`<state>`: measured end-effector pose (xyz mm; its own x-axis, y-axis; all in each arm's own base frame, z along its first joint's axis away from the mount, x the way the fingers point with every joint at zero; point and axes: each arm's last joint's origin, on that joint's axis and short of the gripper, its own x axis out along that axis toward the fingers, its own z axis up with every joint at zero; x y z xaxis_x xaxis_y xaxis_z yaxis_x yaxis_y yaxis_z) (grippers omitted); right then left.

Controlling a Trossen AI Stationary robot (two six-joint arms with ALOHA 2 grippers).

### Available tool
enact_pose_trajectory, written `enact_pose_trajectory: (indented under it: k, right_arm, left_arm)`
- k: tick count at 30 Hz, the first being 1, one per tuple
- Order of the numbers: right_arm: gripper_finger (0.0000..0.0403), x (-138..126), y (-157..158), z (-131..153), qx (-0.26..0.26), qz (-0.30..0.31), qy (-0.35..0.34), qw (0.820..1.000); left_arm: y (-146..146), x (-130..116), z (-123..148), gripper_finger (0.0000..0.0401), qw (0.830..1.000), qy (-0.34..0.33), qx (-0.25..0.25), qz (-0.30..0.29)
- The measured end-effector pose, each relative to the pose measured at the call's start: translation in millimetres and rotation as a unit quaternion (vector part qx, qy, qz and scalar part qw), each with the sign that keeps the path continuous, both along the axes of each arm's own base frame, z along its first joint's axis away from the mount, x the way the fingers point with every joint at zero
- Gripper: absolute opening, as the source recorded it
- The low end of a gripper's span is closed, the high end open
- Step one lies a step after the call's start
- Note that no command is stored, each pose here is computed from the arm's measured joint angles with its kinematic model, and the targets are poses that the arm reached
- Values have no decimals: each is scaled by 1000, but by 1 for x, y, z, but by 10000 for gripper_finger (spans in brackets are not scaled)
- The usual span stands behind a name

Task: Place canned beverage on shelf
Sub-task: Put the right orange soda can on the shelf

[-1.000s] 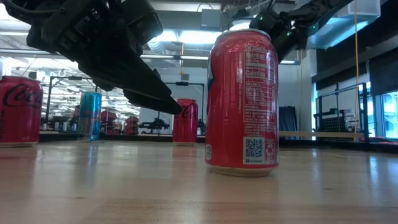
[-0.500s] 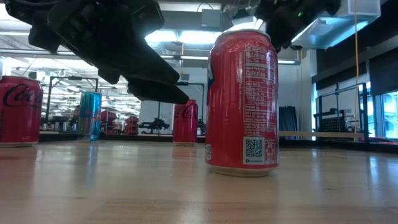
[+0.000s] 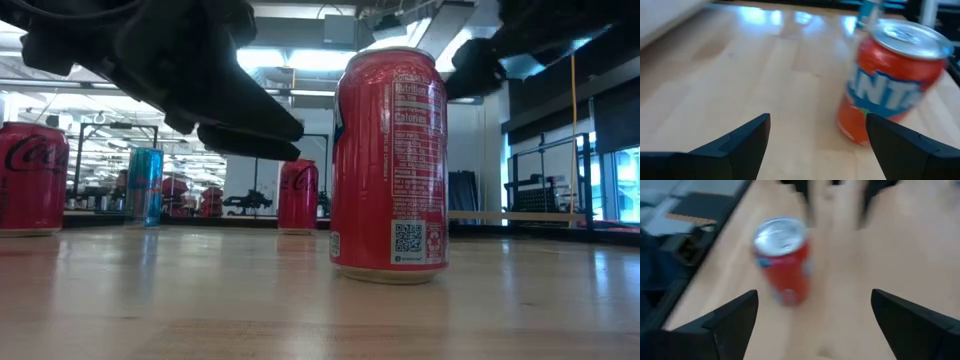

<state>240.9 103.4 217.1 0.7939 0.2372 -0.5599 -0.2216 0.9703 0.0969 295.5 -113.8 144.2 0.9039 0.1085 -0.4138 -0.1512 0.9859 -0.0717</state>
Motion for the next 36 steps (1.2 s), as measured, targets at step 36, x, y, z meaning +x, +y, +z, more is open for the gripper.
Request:
enact_pose_trajectory:
  k: [36]
  right_arm:
    - [369, 48, 96, -76, 53, 16, -32, 998]
  left_arm:
    - [-1, 15, -8, 315, 998, -51, -8, 43]
